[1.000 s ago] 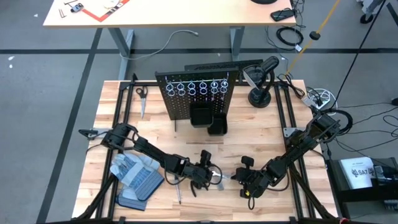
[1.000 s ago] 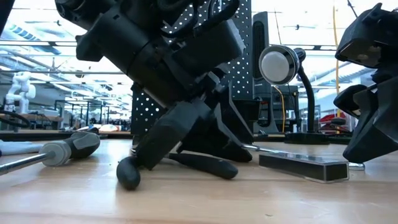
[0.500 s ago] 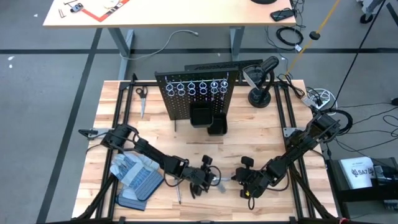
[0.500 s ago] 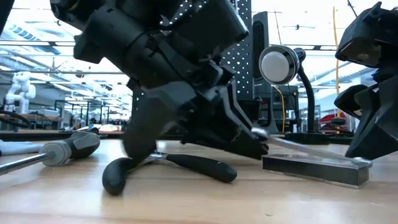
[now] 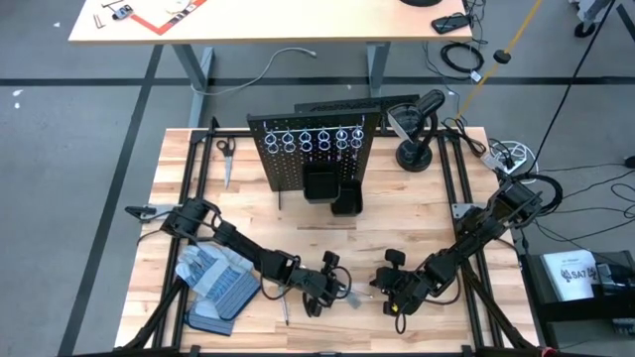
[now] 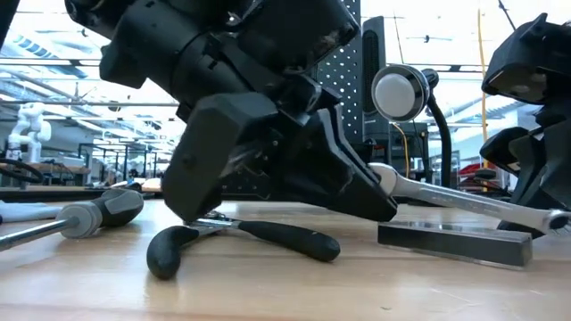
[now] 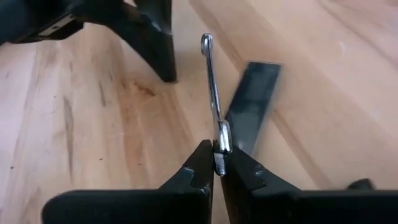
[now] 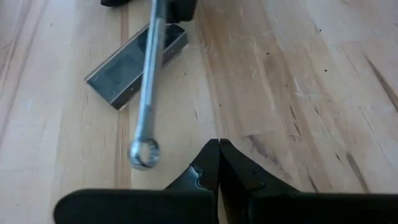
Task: Hang tools onto peg board
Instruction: Hang the silver wrench on the black pegboard
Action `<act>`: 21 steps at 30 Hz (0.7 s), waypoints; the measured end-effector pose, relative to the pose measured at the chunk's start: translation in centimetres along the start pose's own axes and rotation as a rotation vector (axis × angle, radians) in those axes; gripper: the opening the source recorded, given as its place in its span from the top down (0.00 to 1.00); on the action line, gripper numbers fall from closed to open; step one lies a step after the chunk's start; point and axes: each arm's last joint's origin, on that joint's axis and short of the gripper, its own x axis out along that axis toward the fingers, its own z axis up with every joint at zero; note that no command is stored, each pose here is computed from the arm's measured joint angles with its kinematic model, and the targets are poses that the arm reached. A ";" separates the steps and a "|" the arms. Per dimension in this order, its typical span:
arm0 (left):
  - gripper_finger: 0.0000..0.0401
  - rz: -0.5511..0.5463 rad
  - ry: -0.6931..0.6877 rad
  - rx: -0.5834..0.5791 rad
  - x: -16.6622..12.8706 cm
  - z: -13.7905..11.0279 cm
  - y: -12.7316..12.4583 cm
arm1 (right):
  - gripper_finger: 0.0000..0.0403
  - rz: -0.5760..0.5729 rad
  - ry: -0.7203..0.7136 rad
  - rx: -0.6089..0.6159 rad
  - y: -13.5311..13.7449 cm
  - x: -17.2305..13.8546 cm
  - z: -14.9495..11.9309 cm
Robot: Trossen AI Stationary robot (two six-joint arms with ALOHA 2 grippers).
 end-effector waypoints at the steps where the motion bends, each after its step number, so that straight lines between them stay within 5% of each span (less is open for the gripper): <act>1: 0.95 -0.005 -0.001 -0.013 0.0 0.0 0.0 | 1.00 0.001 -0.001 -0.003 0.0 0.0 0.0; 11: 0.95 -0.008 0.059 -0.058 -1.1 0.5 0.8 | 0.96 -0.063 -0.109 -0.070 0.6 -1.3 1.9; 21: 0.95 0.066 0.145 -0.081 -9.6 4.7 3.9 | 0.89 -0.291 -0.259 -0.156 1.5 -4.2 6.0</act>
